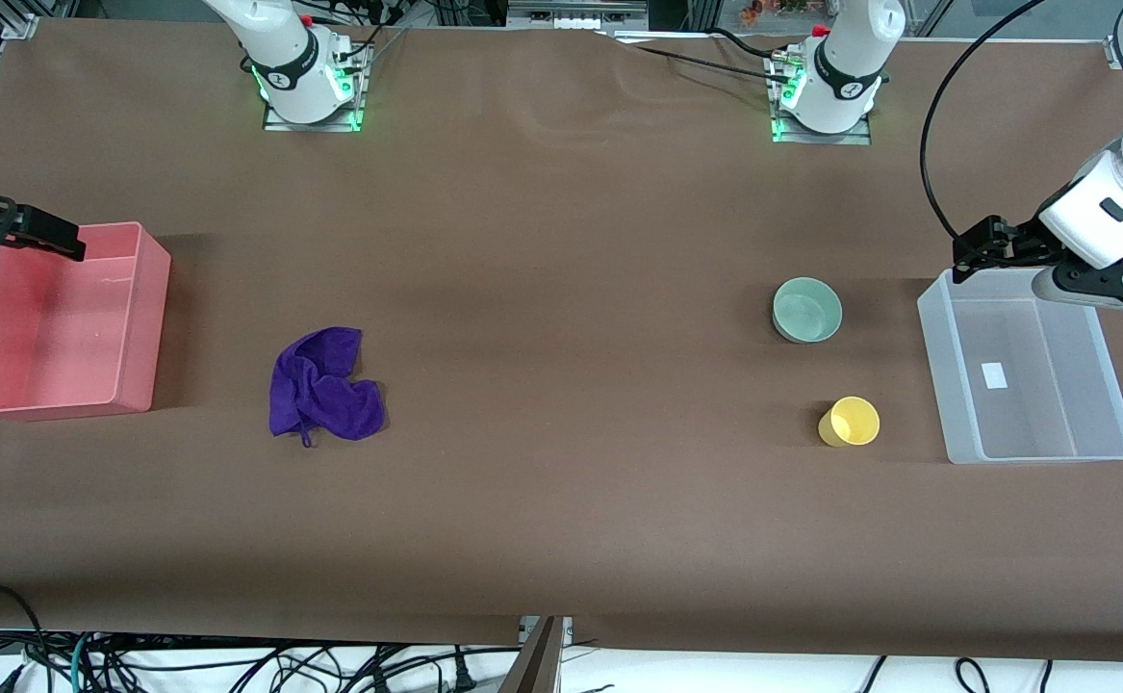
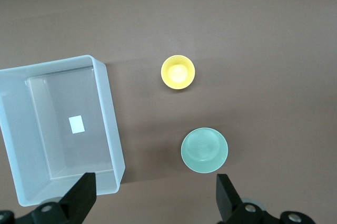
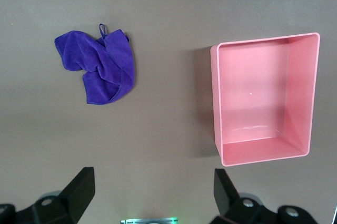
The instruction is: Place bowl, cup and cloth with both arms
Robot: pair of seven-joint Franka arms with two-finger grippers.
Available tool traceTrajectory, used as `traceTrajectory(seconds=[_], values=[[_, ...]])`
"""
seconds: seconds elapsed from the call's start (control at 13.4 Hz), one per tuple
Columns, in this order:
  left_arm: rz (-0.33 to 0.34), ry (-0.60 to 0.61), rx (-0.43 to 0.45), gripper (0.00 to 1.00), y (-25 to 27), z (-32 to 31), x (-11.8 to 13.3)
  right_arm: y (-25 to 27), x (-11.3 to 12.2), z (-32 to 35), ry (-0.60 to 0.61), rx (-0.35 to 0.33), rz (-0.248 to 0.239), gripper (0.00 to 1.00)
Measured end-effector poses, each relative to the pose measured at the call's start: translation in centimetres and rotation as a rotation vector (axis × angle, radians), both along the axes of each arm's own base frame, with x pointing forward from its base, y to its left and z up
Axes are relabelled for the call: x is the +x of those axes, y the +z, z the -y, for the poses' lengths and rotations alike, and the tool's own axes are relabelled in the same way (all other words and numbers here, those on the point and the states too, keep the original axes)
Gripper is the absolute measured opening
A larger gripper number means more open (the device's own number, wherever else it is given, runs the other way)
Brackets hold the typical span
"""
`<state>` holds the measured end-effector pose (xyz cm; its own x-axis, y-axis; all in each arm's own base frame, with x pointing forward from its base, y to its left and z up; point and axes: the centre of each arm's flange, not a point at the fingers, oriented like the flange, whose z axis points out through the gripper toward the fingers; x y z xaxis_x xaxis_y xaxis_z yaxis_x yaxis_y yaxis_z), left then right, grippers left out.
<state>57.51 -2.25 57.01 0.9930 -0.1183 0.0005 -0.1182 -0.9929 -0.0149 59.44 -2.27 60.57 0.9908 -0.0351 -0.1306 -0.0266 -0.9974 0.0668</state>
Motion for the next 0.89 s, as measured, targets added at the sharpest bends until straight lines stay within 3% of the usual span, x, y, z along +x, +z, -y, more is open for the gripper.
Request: traceTrajectory(seconds=[0.89], values=[[-0.058, 0.007, 0.002, 1.0, -0.58, -0.61, -0.54, -0.53, 0.32, -0.05, 0.002, -0.005, -0.006, 1.0]])
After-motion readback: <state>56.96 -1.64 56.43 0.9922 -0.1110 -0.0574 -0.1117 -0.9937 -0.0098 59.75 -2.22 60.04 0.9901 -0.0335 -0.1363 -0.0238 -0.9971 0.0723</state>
